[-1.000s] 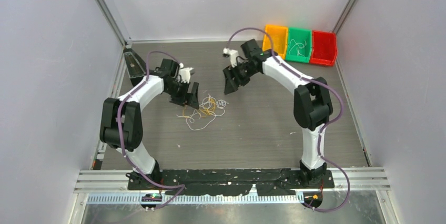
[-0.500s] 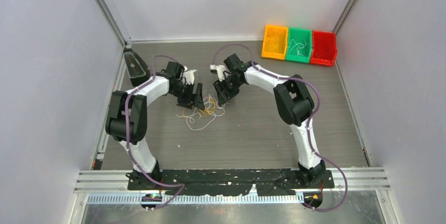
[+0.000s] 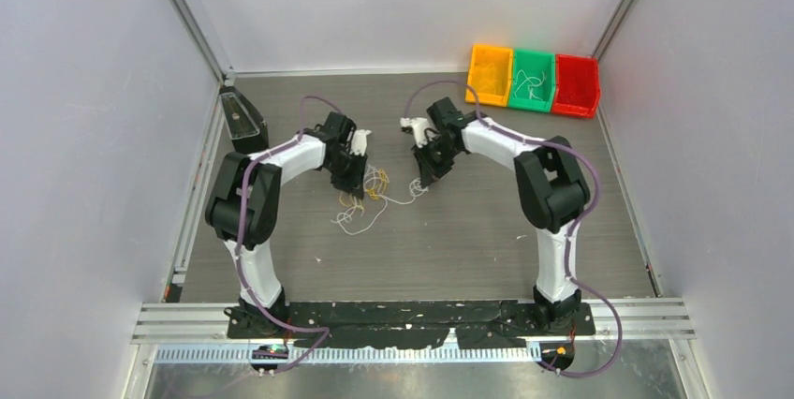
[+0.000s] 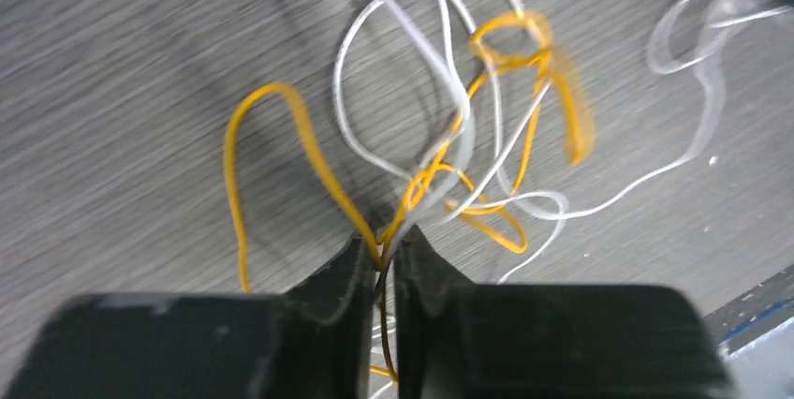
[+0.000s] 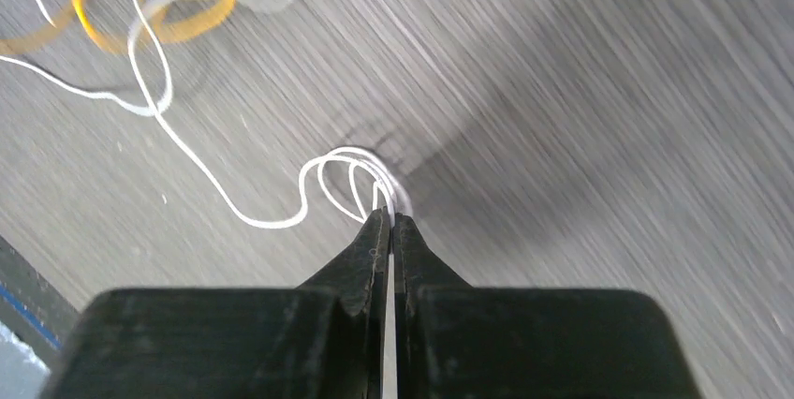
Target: Untangle the cables
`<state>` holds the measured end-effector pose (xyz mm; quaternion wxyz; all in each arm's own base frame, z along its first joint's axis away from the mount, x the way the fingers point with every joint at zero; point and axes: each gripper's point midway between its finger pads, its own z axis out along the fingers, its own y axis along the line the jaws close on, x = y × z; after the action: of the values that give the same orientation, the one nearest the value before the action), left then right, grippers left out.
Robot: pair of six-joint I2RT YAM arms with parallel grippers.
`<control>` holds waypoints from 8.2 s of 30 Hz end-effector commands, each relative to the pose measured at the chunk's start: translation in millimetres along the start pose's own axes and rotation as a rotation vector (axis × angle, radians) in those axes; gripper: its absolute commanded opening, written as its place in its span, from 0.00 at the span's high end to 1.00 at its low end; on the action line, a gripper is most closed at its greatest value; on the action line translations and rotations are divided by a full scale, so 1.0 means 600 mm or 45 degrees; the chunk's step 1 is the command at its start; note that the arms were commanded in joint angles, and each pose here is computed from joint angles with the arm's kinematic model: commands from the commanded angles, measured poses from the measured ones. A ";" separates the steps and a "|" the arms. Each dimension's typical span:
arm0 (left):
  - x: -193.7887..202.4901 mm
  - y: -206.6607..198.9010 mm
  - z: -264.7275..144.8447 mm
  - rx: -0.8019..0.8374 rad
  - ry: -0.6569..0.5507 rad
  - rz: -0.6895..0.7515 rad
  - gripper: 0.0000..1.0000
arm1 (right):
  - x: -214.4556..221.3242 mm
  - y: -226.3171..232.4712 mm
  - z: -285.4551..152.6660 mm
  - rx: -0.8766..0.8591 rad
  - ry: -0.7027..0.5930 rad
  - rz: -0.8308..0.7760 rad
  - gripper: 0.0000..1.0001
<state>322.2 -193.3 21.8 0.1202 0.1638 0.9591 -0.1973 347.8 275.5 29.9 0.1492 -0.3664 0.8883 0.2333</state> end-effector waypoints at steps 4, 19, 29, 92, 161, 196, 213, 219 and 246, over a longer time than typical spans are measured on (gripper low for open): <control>0.009 0.081 -0.064 -0.215 -0.096 -0.103 1.00 | 0.041 -0.140 -0.205 0.285 -0.144 0.068 0.95; 0.016 0.132 -0.095 -0.284 -0.103 -0.184 1.00 | 0.106 -0.323 -0.567 0.864 -0.469 0.291 0.95; 0.021 0.131 -0.098 -0.252 -0.055 -0.138 0.69 | 0.106 -0.370 -0.658 0.957 -0.557 0.349 0.95; 0.065 0.066 -0.038 0.021 0.134 -0.094 0.83 | -0.112 0.127 0.062 -0.636 -0.295 0.715 0.29; 0.077 0.053 -0.030 0.026 0.174 -0.058 0.78 | -0.121 0.118 0.124 -0.674 -0.621 1.018 0.63; -0.192 -0.104 -0.260 0.184 -1.130 0.908 0.20 | -0.183 0.261 -0.258 -0.671 -0.834 -0.231 0.95; -0.106 -0.072 -0.124 0.245 -0.811 0.548 0.55 | -0.288 0.327 -0.582 -0.733 -1.343 -0.299 0.95; -0.091 -0.049 -0.124 0.233 -0.781 0.423 0.57 | -0.311 0.322 -0.654 -0.734 -1.464 -0.277 0.94; -0.100 -0.087 -0.274 0.195 -0.921 0.592 0.20 | -0.306 -0.227 -0.756 0.524 -1.518 0.113 0.95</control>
<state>323.6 -183.4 185.8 0.4638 0.3063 0.7825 -0.2807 498.6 113.9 442.8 0.6319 -0.1223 0.6963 0.3177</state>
